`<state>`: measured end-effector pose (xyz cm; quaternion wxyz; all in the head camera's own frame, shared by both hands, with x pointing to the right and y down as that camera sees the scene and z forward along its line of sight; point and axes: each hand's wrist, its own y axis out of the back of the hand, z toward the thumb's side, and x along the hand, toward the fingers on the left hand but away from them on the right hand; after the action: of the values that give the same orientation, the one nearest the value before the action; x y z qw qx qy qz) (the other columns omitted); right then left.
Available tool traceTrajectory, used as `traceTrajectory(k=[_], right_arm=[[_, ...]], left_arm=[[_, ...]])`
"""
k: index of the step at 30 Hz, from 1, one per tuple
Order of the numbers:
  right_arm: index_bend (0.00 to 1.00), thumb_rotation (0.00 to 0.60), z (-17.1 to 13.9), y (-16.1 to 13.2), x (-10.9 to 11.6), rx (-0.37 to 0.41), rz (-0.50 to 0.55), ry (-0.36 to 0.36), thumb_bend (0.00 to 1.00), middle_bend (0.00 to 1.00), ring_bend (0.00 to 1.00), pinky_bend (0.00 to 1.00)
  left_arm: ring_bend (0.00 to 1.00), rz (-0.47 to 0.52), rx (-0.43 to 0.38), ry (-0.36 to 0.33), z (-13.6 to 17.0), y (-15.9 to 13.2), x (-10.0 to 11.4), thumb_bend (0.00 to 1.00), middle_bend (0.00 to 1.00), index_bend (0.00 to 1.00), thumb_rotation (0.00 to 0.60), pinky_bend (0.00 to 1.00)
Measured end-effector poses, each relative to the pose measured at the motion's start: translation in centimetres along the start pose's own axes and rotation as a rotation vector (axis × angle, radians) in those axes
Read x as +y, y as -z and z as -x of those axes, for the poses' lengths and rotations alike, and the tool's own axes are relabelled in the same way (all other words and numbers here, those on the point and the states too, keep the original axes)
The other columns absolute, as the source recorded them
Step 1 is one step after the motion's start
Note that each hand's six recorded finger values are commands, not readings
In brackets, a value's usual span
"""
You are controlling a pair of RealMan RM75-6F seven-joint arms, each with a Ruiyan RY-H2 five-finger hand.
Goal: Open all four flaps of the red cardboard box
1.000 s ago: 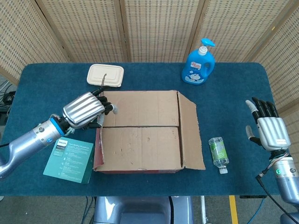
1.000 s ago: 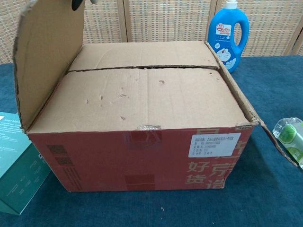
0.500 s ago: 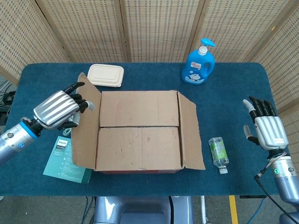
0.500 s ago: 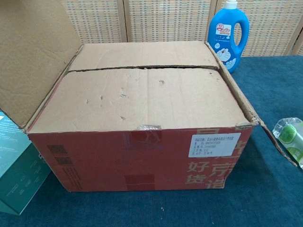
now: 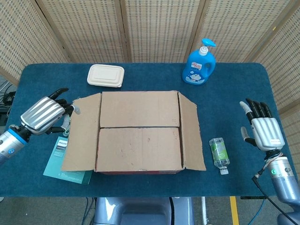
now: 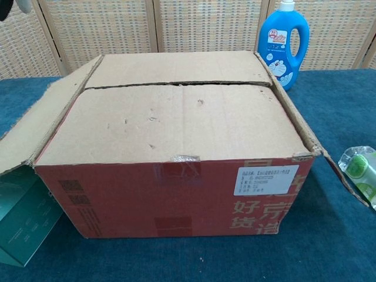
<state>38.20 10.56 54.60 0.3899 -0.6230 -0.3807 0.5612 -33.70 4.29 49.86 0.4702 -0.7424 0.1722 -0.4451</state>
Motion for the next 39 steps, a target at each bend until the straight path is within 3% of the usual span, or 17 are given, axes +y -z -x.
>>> traceTrajectory(k=[5,8,13,19,22,30,39], right_arm=[[0.0,0.6,-0.1,-0.1,-0.4,0.004,0.003,-0.005,0.54,0.04,0.0,0.03],[0.0,0.6,-0.2,-0.2,-0.7,0.007,0.004,-0.009,0.54,0.04,0.0,0.03],[0.0,0.6,-0.4,-0.1,-1.0,0.003,0.005,-0.011,0.54,0.04,0.0,0.03],[0.0,0.6,-0.4,0.2,-1.1,-0.005,0.007,-0.009,0.54,0.04,0.0,0.03],[0.0,0.6,-0.4,0.4,-1.2,-0.01,0.009,-0.011,0.54,0.04,0.0,0.03],[0.0,0.6,-0.5,1.0,-1.4,-0.021,0.014,-0.017,0.54,0.04,0.0,0.03],[0.0,0.6,-0.5,1.4,-1.6,-0.025,0.02,-0.021,0.54,0.04,0.0,0.03]], left_arm=[[0.12,0.022,0.016,-0.02,-0.6,-0.2,-1.5,0.43,0.19,0.25,0.298,0.07],[0.02,0.038,0.029,-0.031,-1.3,-0.4,-2.4,0.38,0.1,0.19,0.298,0.06],[0.0,0.061,0.054,-0.048,-2.4,-0.8,-3.3,0.36,0.0,0.06,0.286,0.0],[0.0,0.093,0.058,-0.05,-3.8,-1.5,-4.0,0.36,0.0,0.0,0.294,0.0],[0.0,0.112,0.048,-0.047,-4.8,-2.3,-4.4,0.36,0.0,0.0,0.322,0.0],[0.0,0.108,0.03,-0.043,-7.4,-4.3,-5.6,0.36,0.0,0.0,0.328,0.0],[0.0,0.087,0.002,-0.032,-9.4,-6.6,-6.5,0.36,0.0,0.0,0.5,0.0]])
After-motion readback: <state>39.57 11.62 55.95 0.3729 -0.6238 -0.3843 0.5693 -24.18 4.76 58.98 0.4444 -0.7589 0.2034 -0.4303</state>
